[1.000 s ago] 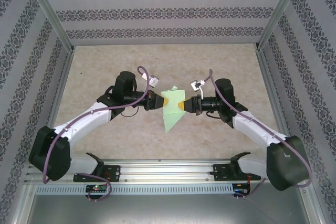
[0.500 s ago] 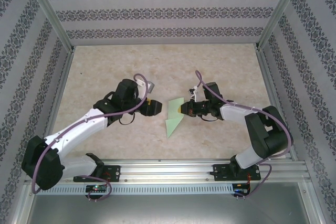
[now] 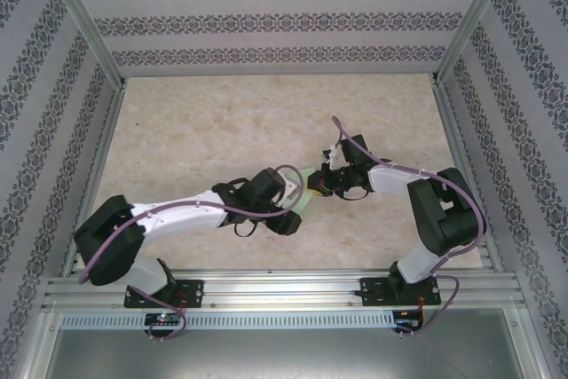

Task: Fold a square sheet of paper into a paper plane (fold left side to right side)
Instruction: Fold the wing for the fifth time at the center of the table.

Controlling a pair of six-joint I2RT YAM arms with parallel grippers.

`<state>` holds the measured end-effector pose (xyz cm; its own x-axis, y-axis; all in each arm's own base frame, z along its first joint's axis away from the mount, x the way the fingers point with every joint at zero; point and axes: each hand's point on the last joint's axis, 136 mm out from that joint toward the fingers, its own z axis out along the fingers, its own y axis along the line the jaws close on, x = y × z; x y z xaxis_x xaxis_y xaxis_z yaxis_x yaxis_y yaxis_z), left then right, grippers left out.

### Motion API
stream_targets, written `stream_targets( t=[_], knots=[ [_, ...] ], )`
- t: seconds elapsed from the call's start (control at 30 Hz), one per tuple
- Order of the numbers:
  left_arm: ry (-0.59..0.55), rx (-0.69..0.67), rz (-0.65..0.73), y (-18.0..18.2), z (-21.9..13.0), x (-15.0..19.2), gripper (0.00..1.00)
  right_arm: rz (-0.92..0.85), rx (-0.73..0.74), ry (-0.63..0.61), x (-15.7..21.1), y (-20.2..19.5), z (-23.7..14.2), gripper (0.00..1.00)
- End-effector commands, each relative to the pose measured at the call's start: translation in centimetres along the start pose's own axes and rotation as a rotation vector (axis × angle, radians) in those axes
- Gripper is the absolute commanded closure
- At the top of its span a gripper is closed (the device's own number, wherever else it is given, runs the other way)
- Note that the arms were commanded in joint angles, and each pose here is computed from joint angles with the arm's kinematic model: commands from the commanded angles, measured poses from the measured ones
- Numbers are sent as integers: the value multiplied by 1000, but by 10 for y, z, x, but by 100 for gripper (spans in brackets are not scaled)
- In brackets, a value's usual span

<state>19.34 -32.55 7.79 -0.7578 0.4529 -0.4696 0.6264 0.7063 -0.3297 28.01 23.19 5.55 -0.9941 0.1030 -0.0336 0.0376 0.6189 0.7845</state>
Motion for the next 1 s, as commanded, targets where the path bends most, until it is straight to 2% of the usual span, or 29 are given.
stream_targets(
  t=[0.0, 0.13, 0.53, 0.97],
  knots=[
    [-18, -96, 18, 0, 8, -15, 28, 43, 16, 0, -5, -6, 1, 96],
    [21, -170, 39, 5, 23, -12, 28, 53, 15, 10, -4, -9, 4, 96],
    [100, -247, 38, 13, 46, 4, 31, 66, 19, 23, -5, -12, 7, 96],
    [128, -254, 33, 15, 57, 13, 39, 70, 43, 41, -3, -18, 10, 95]
  ],
)
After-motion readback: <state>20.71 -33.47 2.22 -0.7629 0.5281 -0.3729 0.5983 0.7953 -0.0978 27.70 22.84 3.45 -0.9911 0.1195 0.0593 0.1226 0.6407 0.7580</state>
